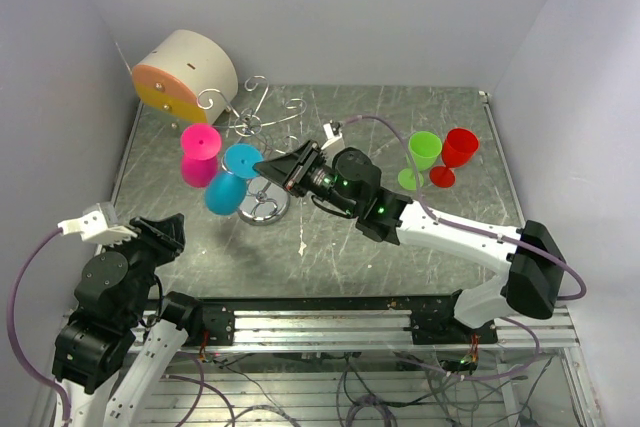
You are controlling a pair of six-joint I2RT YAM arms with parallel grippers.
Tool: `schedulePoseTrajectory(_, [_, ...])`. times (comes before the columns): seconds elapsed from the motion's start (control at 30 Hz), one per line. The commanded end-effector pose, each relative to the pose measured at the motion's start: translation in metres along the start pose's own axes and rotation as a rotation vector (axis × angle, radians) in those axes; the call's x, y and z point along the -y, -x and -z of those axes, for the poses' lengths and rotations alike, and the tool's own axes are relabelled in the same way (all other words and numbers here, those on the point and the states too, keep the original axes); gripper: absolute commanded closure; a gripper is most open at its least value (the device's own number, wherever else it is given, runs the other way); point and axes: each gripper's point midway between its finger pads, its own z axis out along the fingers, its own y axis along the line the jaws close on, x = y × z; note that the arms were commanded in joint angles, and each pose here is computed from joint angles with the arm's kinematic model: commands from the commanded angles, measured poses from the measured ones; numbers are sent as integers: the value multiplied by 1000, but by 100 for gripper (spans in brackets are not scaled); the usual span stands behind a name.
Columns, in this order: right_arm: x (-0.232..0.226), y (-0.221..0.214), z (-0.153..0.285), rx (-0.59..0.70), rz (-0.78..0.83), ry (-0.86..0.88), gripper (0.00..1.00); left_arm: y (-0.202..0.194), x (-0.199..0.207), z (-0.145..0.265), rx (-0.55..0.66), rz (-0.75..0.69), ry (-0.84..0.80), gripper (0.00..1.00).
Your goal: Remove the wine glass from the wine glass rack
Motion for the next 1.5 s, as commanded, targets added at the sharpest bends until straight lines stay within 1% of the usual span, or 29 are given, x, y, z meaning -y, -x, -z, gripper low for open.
schedulePoseTrajectory(0.0, [-21,7,2,36,-8,73,86,7,1,2,35,16,-9,49])
schedulePoseTrajectory(0.2, [-31,12,9,50,2,102,100,7,1,1,34,14,-9,49])
schedulePoseTrajectory(0.4, [-38,10,11,35,-11,115,100,6,1,1,33,14,-9,50])
schedulePoseTrajectory(0.63, [-45,-3,8,-39,-40,145,100,6,1,1,33,15,-8,50])
schedulePoseTrajectory(0.87, [-54,-11,2,-55,-23,162,100,7,1,2,36,16,-9,50])
schedulePoseTrajectory(1.47, [-55,4,-15,39,13,145,100,7,1,2,37,17,-12,50])
